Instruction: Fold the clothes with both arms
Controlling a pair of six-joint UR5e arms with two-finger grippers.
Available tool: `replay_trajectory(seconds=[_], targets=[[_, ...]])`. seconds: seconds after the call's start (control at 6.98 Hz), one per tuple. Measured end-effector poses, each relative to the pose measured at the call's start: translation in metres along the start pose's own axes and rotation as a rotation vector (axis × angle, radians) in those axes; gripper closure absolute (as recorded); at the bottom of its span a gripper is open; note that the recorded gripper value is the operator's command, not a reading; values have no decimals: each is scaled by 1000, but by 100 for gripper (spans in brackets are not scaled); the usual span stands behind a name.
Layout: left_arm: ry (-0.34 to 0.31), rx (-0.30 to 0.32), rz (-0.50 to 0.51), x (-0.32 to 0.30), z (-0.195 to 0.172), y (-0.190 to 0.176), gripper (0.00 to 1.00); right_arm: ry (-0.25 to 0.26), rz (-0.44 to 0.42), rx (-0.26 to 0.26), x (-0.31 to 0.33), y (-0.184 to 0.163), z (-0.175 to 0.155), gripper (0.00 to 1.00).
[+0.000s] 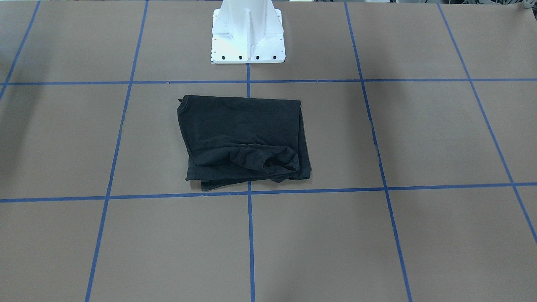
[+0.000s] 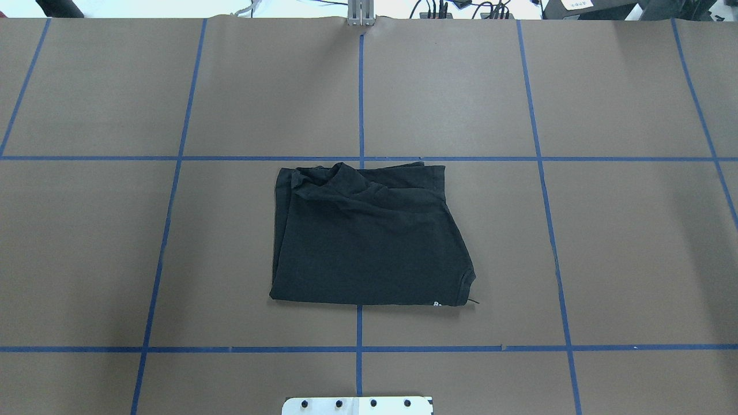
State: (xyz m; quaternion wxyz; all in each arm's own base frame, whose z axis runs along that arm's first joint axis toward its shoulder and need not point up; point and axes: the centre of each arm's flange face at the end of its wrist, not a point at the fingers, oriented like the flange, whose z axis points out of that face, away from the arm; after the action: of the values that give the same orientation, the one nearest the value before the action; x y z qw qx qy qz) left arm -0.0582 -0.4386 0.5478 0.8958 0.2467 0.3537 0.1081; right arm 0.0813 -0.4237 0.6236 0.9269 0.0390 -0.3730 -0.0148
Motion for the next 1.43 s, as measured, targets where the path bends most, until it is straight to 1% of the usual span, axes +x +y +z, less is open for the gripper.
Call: replay_trajectory(seconds=[0.14, 0.29, 0.43, 1.43], targets=[[0, 0, 1, 1, -1, 2, 0, 13, -5, -31, -14, -4, -1, 0], [-3, -4, -2, -1, 0, 4, 0, 26, 10, -59, -21, -6, -6, 0], [-5, -10, -7, -2, 2, 5, 0, 28, 22, -71, -24, -5, -9, 0], [7, -20, -12, -3, 4, 7, 0, 19, 20, -65, -30, -4, -14, 0]])
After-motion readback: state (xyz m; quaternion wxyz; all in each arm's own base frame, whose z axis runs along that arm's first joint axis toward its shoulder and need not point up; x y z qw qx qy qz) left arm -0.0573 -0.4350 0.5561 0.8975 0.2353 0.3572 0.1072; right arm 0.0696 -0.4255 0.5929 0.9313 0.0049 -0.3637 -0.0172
